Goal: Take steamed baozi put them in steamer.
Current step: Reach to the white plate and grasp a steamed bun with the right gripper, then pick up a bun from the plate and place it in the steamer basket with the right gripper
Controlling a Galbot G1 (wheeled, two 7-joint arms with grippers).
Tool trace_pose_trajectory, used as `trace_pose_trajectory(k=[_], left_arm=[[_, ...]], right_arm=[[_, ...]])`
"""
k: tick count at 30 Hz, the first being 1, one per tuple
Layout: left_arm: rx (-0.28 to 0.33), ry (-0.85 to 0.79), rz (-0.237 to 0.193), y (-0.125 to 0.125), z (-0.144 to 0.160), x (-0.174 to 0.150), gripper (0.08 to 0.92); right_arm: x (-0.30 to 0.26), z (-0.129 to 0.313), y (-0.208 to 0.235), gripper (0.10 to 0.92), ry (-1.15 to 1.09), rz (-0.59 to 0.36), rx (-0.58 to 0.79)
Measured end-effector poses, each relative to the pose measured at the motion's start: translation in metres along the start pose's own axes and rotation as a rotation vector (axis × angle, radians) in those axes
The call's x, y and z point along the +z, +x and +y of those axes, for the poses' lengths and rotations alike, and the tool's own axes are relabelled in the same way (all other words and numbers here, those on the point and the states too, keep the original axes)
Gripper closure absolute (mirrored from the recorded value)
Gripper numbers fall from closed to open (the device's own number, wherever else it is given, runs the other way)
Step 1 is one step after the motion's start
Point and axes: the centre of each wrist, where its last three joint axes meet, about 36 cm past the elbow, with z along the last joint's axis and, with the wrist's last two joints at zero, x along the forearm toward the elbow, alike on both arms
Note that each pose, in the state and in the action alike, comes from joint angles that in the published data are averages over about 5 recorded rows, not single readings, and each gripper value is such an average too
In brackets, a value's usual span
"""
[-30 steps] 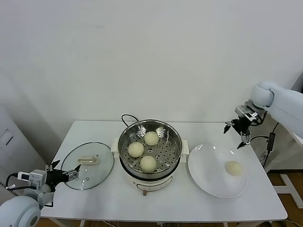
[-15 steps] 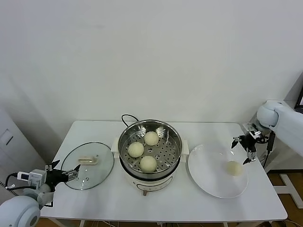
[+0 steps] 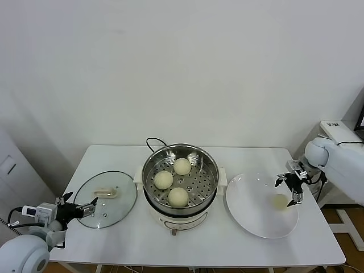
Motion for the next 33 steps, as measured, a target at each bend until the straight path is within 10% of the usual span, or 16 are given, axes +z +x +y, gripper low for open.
trace_pose_trajectory(k=[18, 33], left_arm=[[0.005, -0.003, 0.0, 0.0, -0.002, -0.002, 0.177], [-0.004, -0.003, 0.001, 0.0, -0.002, -0.002, 0.177]], right_arm=[[0.002, 0.006, -0.02, 0.546, -0.018, 0.004, -0.006], [-0.025, -0.01, 0.051, 0.581, -0.037, -0.03, 0.023]])
